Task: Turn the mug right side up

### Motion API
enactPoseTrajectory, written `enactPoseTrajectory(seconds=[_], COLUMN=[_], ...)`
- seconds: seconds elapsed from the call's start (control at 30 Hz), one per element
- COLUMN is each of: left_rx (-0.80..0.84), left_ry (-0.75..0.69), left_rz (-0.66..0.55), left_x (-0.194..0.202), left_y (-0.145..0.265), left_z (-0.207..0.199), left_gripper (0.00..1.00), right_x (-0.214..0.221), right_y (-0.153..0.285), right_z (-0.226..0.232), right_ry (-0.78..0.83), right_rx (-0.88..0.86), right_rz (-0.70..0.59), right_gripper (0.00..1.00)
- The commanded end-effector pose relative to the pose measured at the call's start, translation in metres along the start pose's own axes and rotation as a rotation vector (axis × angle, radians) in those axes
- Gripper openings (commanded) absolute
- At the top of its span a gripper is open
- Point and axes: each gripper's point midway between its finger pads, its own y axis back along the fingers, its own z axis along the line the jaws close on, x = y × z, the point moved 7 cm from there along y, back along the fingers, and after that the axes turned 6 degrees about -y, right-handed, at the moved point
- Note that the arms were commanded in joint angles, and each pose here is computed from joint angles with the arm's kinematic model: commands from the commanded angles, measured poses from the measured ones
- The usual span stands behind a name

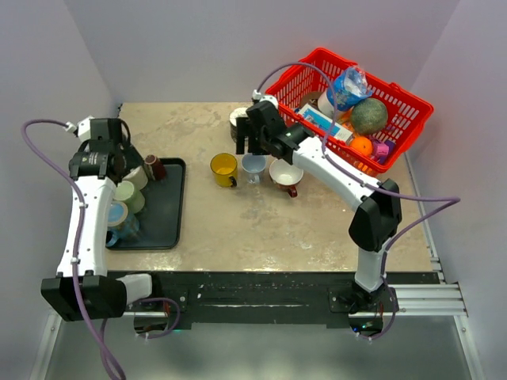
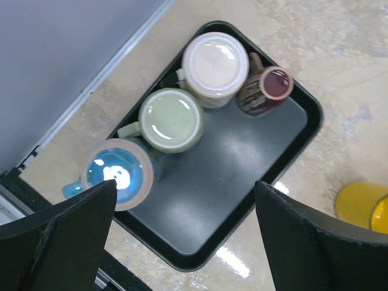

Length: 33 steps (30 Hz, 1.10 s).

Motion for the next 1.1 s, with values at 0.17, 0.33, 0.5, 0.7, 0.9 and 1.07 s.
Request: enactPoseTrajectory(seconds=[0.17,0.33,0.5,0.7,0.9,1.07], left_rx=[-0.204,-0.286,-0.331,-0.360,-0.315,-0.311], left_ry=[0.285,0.405,0.475,0.632,0.925,1.217], left_rz=[0.066,0.111,0.081,0.031,-0.011,-0.087], left_x=[0.029,0.059,0.064,0.061,0.045,0.044], left_y=[-0.031,-0.039,-0.030,-0.023,-0.037,-0.056], left_z=[0.071,0.087,0.095,0.099,0.098,0.101], left_gripper=[0.99,0.99,0.99,0.99,0.99,0.97], right_x=[-0.002,-0.007,-0.006,-0.005,-0.015,-0.019], right_y=[0.014,0.017,0.019,0.019,0.021,0.020], right_z=[-0.029,-0.038,-0.046,-0.048,-0.052,-0.059], right_ry=[-0.042,-0.045,-0.048,-0.047,-0.023,-0.011], right_rx=[0.004,0.015,0.025,0.022,0.040,0.074], right_rz=[0.037,0.029,0.034,0.057,0.075,0.084], right_gripper=[0.87,0.87,0.87,0.87,0.87,0.87])
